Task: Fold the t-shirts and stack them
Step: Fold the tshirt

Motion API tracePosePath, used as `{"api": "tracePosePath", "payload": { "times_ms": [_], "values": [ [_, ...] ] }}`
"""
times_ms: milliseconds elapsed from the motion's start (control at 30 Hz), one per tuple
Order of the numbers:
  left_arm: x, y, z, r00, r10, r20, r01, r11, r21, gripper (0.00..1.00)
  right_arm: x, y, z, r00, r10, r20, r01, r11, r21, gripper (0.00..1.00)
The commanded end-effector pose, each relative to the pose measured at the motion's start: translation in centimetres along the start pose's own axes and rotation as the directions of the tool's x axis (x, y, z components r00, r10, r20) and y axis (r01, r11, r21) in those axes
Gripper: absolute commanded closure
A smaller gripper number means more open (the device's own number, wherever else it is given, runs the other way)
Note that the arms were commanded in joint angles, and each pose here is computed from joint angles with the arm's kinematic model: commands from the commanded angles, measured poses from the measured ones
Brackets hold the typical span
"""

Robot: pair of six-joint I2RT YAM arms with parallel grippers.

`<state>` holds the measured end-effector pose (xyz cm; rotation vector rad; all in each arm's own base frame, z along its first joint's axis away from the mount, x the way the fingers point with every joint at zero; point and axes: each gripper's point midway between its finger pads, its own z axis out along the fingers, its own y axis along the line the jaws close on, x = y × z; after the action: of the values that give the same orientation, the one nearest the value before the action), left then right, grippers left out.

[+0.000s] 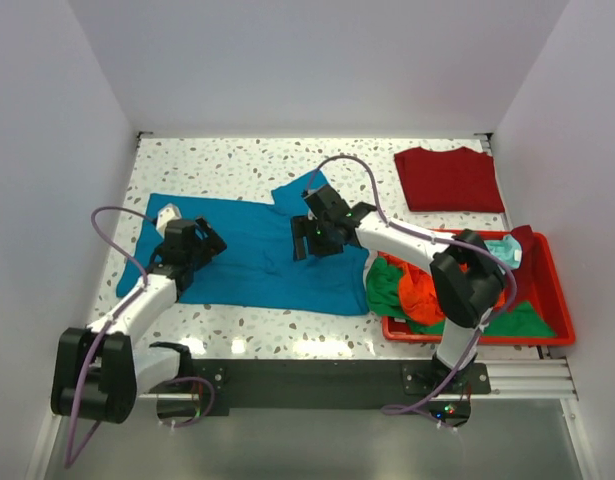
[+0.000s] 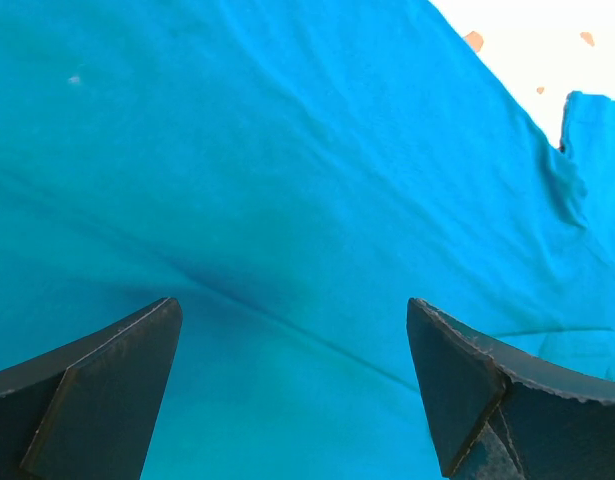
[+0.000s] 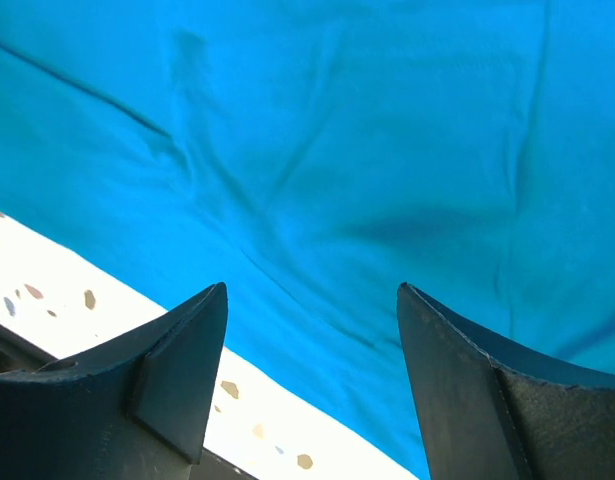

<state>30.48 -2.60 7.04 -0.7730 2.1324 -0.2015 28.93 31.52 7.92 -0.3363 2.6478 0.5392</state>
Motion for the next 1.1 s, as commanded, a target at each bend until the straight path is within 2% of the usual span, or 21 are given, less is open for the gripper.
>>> {"api": "tracePosePath", "payload": {
  "times_ms": [0, 167, 367, 567, 867, 1067],
  "values": [
    [-1.6, -2.3, 1.4, 0.998, 0.025, 0.057, -0.03, 0.996, 0.082, 0.0, 0.2, 0.2, 1.6, 1.0, -0.014, -0.025, 0.014, 1.0, -0.006, 0.28],
    [0.3, -1.9, 2.8, 1.0, 0.017, -0.005, -0.017, 0.997, 0.079, 0.0, 2.6, -0.5, 3.5, 0.996, 0.008, -0.091, -0.009, 1.0, -0.01, 0.28],
    [3.5, 1.6, 2.5, 0.997, -0.014, -0.074, 0.013, 1.0, -0.022, 0.0, 5.5, -1.9, 4.3, 0.988, 0.028, -0.153, -0.027, 1.0, 0.012, 0.28],
    [5.5, 5.2, 0.5, 0.991, -0.12, -0.055, 0.113, 0.988, -0.109, 0.0, 7.6, -2.8, 3.6, 0.981, 0.056, -0.184, -0.05, 0.998, 0.034, 0.28],
    [7.4, 5.8, -1.6, 0.98, -0.169, -0.107, 0.161, 0.983, -0.087, 0.0, 10.3, -2.0, 2.3, 0.971, 0.063, -0.232, -0.062, 0.998, 0.012, 0.28],
    [5.6, 4.7, -2.3, 0.987, -0.145, -0.076, 0.141, 0.988, -0.057, 0.0, 8.3, -0.9, 0.0, 0.981, 0.043, -0.188, -0.041, 0.999, 0.016, 0.28]
  ]
}}
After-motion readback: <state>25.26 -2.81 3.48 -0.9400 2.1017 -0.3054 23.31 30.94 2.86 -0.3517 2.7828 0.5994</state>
